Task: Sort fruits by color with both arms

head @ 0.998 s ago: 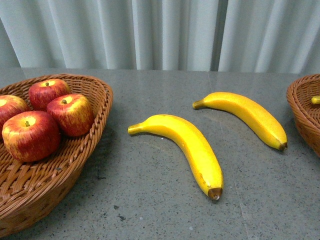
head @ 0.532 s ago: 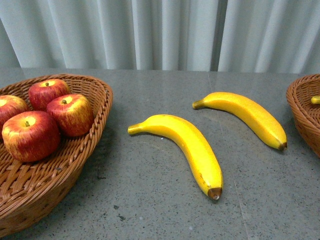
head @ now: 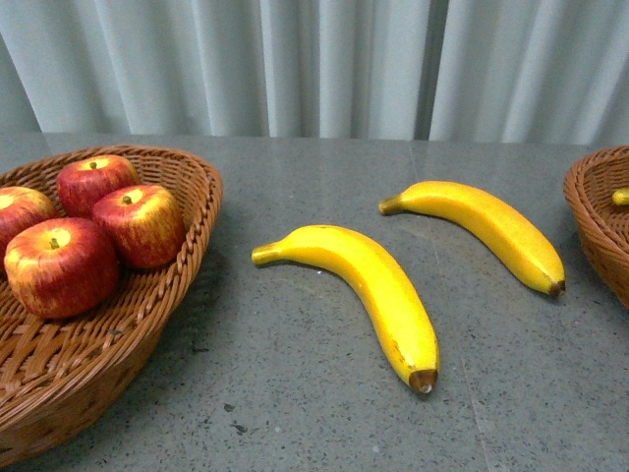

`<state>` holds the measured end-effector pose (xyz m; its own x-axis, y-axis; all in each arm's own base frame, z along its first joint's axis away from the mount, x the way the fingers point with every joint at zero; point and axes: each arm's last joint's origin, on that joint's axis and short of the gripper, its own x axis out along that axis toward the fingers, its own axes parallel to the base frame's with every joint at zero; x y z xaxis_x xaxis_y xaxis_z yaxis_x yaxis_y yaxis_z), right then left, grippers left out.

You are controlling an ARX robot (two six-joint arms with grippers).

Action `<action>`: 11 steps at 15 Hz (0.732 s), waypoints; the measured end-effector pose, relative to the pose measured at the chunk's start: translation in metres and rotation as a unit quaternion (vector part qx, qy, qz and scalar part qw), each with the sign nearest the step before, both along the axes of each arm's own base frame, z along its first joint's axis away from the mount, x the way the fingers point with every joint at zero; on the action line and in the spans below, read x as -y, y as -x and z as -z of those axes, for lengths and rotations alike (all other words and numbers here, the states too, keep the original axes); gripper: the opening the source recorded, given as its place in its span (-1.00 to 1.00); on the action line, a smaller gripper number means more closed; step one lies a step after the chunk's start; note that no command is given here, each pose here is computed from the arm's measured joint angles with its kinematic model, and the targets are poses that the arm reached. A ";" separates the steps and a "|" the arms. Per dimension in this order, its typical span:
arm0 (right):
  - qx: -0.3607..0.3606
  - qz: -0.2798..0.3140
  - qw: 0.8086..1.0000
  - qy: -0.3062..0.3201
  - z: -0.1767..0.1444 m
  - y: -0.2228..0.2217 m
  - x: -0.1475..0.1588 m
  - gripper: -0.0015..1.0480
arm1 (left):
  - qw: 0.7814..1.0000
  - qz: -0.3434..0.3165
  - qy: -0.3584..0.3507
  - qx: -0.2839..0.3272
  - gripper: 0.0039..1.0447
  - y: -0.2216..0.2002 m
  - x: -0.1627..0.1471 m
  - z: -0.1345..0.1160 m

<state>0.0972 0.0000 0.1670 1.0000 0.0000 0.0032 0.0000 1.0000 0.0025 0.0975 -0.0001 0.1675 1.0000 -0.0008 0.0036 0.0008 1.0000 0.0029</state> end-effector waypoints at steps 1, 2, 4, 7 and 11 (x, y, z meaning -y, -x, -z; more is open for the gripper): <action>0.001 0.000 1.000 0.000 0.000 0.000 0.000 0.87 | 1.000 0.000 0.000 -0.002 -0.98 0.000 0.000 0.000; 0.000 0.000 1.000 0.000 0.000 0.000 0.000 0.87 | 1.000 0.000 0.001 -0.002 -0.92 0.000 0.000 0.000; 0.000 0.000 1.000 0.000 0.000 0.000 0.000 0.87 | 1.000 0.000 0.001 -0.002 -0.60 0.000 0.000 0.000; 0.000 0.000 1.000 0.000 0.000 0.000 0.000 0.87 | 1.000 0.000 0.001 -0.002 -0.05 0.000 0.000 0.000; 0.000 0.000 1.000 0.000 0.000 0.000 0.000 0.87 | 1.000 0.000 0.001 -0.002 0.89 0.000 0.000 0.000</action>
<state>0.0972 0.0000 0.1671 1.0000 -0.0004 0.0040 0.0004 1.0000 0.0025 0.0975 -0.0001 0.1671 1.0000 -0.0008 -0.0002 0.0008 1.0000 0.0013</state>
